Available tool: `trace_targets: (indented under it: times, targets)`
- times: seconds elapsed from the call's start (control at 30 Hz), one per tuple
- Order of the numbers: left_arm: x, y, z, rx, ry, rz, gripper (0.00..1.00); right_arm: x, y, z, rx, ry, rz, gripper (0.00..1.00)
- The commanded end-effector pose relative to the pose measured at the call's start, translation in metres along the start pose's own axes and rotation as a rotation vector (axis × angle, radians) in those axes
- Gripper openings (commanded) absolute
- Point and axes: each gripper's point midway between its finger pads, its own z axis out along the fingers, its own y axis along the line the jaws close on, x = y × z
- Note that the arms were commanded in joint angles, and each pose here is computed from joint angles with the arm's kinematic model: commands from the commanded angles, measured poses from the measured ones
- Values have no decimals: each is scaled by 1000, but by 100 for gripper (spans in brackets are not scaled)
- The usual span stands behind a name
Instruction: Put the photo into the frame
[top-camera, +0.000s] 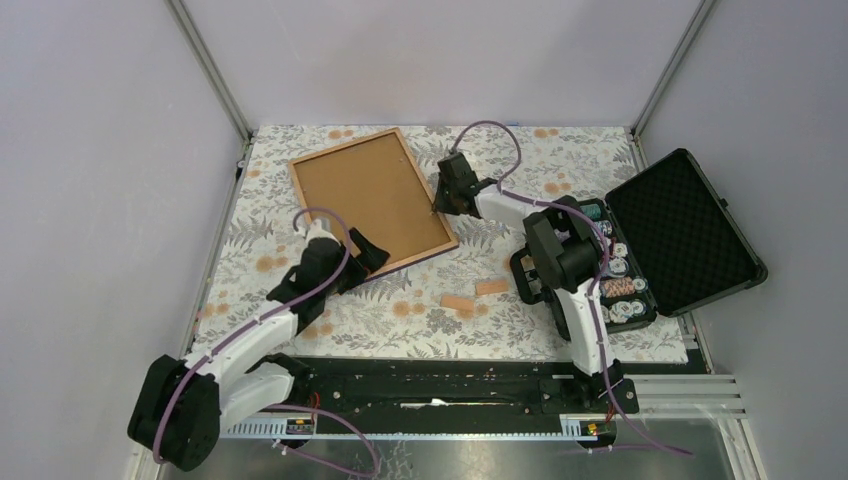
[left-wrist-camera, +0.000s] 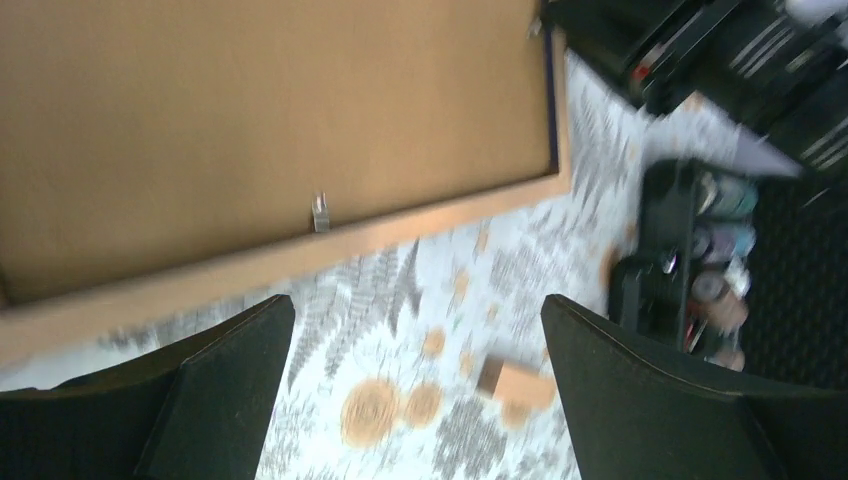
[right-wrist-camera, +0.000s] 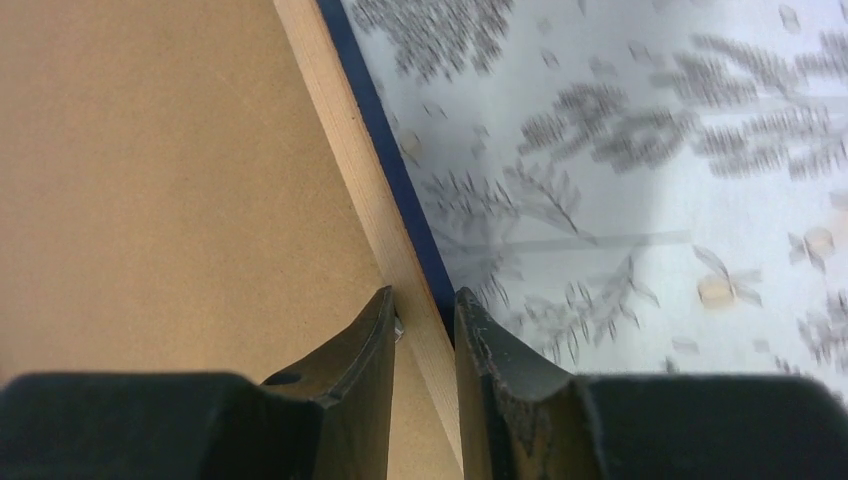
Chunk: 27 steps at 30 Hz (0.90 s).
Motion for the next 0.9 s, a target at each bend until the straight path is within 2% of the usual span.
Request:
trace_targets:
  times: [0.0, 0.1, 0.3, 0.53, 0.6, 0.67, 0.7, 0.77, 0.87]
  targets:
    - [46, 14, -7, 7, 92, -44, 99, 38, -22, -28, 49, 62, 179, 0]
    - [59, 14, -9, 37, 119, -68, 99, 62, -22, -45, 3, 87, 267, 10]
    - [64, 22, -5, 27, 113, -82, 99, 89, 3, -73, -69, 121, 303, 12]
    - [31, 31, 4, -55, -5, -7, 99, 152, 47, -97, -187, 243, 280, 16]
    - [19, 44, 6, -103, -20, -5, 99, 160, 59, -110, -222, 247, 251, 25]
    - [12, 57, 6, -134, -33, -11, 99, 152, 62, -119, -232, 205, 214, 43]
    - [11, 60, 6, -130, -33, -19, 99, 143, 56, -121, -199, 174, 189, 56]
    - [12, 61, 5, -101, -32, -31, 99, 118, 41, -123, -115, 81, 96, 74]
    - [17, 65, 3, -93, -27, -44, 98, 77, 18, -114, 25, -31, -6, 87]
